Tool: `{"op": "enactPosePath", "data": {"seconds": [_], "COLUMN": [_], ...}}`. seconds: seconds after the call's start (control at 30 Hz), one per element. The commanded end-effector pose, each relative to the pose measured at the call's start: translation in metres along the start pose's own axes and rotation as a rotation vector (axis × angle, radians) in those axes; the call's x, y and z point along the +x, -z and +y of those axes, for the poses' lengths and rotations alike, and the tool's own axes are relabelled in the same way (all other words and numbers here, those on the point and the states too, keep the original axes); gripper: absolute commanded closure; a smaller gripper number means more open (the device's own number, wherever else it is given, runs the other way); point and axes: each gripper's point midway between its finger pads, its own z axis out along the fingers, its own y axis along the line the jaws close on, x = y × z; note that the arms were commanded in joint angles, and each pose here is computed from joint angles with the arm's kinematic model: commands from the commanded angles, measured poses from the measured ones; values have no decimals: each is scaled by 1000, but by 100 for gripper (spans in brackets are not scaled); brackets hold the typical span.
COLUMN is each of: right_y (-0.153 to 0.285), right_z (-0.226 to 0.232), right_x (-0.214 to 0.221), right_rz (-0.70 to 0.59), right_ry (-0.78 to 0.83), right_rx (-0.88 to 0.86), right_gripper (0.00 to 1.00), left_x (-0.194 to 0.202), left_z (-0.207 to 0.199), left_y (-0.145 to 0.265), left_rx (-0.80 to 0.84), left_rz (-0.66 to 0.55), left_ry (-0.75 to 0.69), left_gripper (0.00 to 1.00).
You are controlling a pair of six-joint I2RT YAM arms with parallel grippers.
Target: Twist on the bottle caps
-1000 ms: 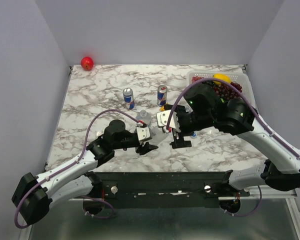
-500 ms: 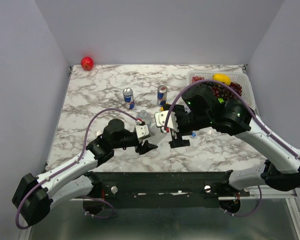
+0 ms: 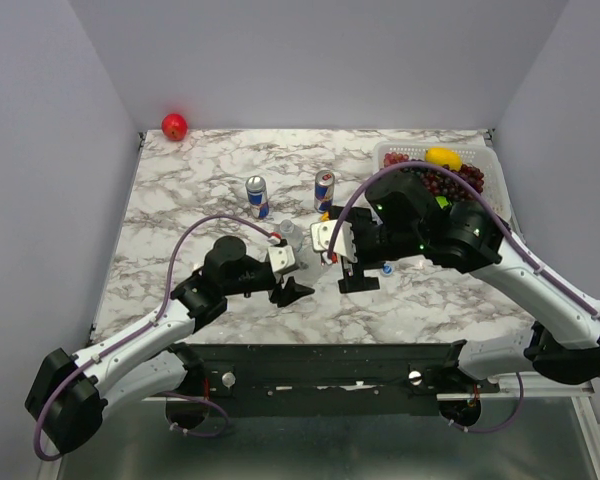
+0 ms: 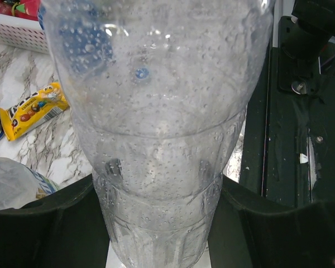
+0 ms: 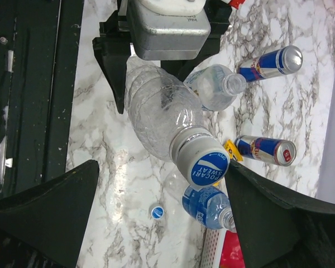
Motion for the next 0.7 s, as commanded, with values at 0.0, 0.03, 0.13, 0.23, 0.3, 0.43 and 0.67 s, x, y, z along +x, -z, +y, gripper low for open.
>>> {"op": "enactPosePath", "data": {"seconds": [0.0, 0.03, 0.13, 0.23, 0.3, 0.43, 0.67], "right_y": [4, 5, 5, 8, 8, 20, 80], "right_z": [30, 31, 31, 33, 38, 25, -82], "right_x": [26, 27, 27, 32, 34, 20, -24], "right_rz": [94, 95, 97, 110, 114, 64, -260], "right_ry": [-73, -73, -74, -81, -89, -179, -329], "right_rx": [-92, -92, -91, -87, -99, -42, 111], "right_gripper": [0, 0, 1, 1, 1, 4, 4], "left_x": [-40, -40, -40, -41, -41, -38, -24], "left_z": [21, 22, 22, 24, 26, 26, 16], "left_y": [5, 5, 5, 7, 7, 7, 6], "left_rx": [-82, -85, -85, -96, -104, -96, -28], "left_rz": [-127, -128, -127, -130, -131, -117, -49], "left_ry": [-22, -21, -18, -18, -18, -29, -38], "left_gripper": [100, 100, 100, 100, 100, 100, 100]}}
